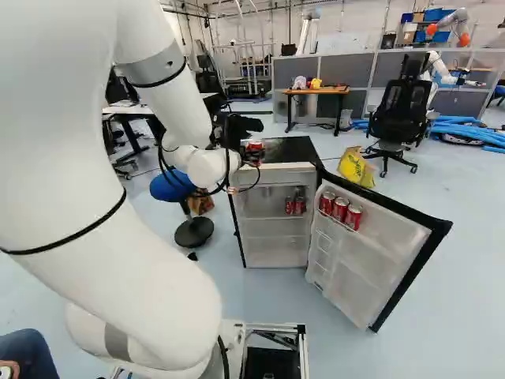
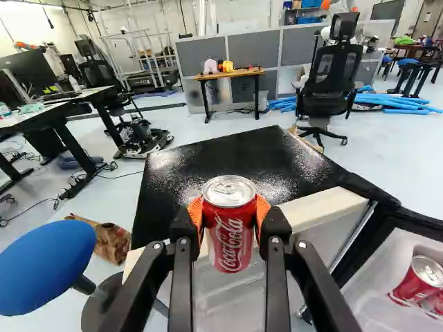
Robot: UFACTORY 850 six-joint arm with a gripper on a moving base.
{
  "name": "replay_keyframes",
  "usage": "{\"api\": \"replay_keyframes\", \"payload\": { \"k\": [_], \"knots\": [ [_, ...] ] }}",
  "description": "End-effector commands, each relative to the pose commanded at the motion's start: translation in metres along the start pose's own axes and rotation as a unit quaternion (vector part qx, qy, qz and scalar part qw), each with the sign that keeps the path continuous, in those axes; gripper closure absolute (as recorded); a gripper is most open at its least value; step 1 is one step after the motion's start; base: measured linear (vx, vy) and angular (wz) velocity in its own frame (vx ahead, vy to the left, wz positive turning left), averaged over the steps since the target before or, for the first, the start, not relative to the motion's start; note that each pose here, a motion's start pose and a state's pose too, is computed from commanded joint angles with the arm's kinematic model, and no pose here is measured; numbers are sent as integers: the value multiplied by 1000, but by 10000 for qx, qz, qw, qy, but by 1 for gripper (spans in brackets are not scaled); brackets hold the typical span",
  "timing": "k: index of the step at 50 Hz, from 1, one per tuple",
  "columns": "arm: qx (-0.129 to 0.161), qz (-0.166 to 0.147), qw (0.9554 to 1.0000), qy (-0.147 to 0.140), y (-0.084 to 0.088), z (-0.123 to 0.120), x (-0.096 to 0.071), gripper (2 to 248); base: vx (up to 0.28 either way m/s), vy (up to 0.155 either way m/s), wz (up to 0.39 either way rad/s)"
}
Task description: Grab a drink from the fridge
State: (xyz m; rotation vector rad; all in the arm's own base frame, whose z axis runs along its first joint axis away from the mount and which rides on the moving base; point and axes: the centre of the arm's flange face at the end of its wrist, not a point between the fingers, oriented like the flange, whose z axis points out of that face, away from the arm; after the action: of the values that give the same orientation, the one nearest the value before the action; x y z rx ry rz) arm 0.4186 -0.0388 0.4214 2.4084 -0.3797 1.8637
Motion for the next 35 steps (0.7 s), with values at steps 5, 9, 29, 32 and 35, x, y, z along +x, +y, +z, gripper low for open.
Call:
{"api": "replay_keyframes", "payload": {
  "k": [5, 9, 29, 32, 35],
  "knots": [
    [34, 3, 10000, 44, -4, 6, 6, 154, 0, 0, 0],
    [59, 6, 9999, 91, -7, 10, 12, 154, 0, 0, 0],
    [168, 16, 9995, 274, -23, 40, 34, 154, 0, 0, 0],
    [180, 14, 9994, 278, -26, 46, 35, 154, 0, 0, 0],
    [193, 12, 9994, 282, -28, 52, 36, 154, 0, 0, 0]
  ]
}}
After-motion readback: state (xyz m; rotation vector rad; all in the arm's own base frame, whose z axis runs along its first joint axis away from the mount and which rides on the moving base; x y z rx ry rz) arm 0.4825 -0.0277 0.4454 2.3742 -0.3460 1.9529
